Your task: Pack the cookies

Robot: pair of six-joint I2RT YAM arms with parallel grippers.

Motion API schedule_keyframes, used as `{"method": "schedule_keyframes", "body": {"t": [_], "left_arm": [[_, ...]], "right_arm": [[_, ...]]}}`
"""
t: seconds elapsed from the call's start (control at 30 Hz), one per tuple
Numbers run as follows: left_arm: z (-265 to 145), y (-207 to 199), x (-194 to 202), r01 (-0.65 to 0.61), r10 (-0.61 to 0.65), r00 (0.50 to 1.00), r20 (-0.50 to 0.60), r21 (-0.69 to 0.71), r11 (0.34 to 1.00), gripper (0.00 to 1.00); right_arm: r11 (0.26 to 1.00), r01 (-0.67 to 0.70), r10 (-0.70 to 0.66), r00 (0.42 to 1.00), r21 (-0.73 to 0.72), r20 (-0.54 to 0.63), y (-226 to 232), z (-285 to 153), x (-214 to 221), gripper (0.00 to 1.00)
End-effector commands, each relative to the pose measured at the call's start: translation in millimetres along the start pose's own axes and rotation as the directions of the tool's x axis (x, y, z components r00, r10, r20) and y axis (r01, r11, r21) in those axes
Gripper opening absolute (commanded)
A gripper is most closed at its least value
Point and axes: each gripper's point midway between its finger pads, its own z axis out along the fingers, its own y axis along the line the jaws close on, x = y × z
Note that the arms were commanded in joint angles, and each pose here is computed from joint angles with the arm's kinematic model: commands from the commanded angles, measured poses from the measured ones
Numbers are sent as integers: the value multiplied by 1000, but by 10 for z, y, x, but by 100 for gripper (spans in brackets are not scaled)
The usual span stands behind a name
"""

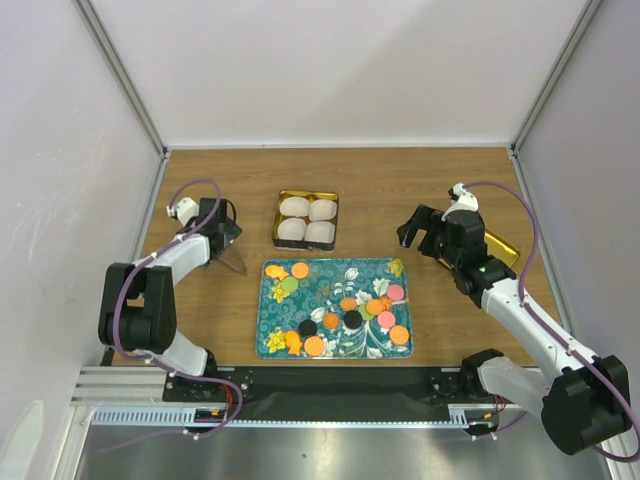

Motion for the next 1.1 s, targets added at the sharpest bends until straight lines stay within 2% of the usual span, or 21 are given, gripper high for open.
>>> {"method": "schedule_keyframes", "body": {"t": [0.0, 0.23, 0.47, 0.67, 0.83, 1.07], "left_arm": [[30, -239, -204, 0, -2, 999, 34, 42, 999, 100], [164, -113, -72, -31, 30, 999, -27, -70, 997, 99], [197, -30, 43, -57, 47, 996, -77, -125, 991, 96], [251, -45, 69, -79, 65, 993, -103, -141, 987, 96], [319, -98, 48, -116, 99, 988, -121, -138, 984, 91], [367, -72, 57, -111, 88, 985, -147, -155, 982, 89]], "right_arm": [[999, 11, -8, 999, -39, 54, 90, -44, -163, 100], [999, 2, 0, 999, -52, 49, 104, -33, -149, 100], [998, -2, 4, 999, -59, 33, 104, -8, -100, 100], [998, -7, 9, 1000, -65, 29, 112, -7, -84, 100], [998, -5, 7, 1000, -62, 26, 94, -11, -73, 100], [998, -6, 7, 1000, -60, 23, 88, -12, -67, 100]]}}
